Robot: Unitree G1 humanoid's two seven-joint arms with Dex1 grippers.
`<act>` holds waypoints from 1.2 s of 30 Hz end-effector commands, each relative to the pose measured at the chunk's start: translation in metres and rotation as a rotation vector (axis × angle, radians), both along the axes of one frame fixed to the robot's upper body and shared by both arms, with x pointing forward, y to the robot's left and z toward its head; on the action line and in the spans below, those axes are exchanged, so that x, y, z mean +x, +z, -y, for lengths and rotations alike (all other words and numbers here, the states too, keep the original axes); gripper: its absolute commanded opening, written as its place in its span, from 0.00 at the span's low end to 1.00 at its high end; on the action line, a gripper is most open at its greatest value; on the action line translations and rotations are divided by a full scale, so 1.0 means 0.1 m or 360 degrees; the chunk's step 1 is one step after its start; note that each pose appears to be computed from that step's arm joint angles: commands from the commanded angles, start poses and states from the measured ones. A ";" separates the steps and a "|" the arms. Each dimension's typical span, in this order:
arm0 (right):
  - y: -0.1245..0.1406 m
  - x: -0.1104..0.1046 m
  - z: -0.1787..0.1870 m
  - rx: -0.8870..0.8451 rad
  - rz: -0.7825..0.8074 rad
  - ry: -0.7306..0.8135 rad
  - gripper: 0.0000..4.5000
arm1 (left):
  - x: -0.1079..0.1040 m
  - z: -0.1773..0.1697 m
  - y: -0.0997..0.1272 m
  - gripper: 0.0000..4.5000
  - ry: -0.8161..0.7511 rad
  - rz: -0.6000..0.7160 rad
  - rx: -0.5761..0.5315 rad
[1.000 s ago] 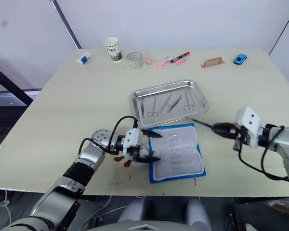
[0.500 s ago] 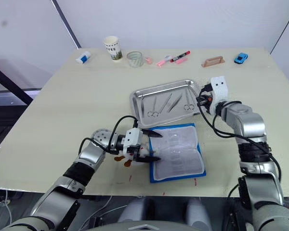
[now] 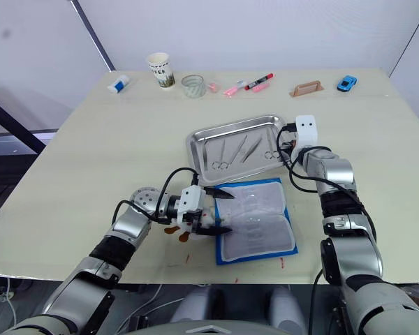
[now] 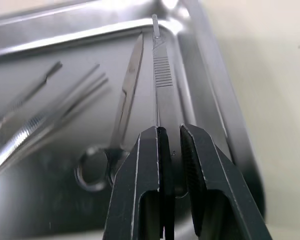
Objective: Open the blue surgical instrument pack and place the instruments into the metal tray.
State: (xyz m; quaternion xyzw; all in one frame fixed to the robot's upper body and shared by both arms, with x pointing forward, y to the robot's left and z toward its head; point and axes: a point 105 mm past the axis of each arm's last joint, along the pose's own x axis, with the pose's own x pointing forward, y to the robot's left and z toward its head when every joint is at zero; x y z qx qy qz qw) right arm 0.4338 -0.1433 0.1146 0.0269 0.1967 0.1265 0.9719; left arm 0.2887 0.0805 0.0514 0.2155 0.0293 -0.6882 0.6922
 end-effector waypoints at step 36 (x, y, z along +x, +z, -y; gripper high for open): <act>0.71 -0.39 -0.26 0.0180 0.0717 0.0556 0.71 | -0.19 -0.18 -0.23 1.00 0.0183 -0.0261 0.0040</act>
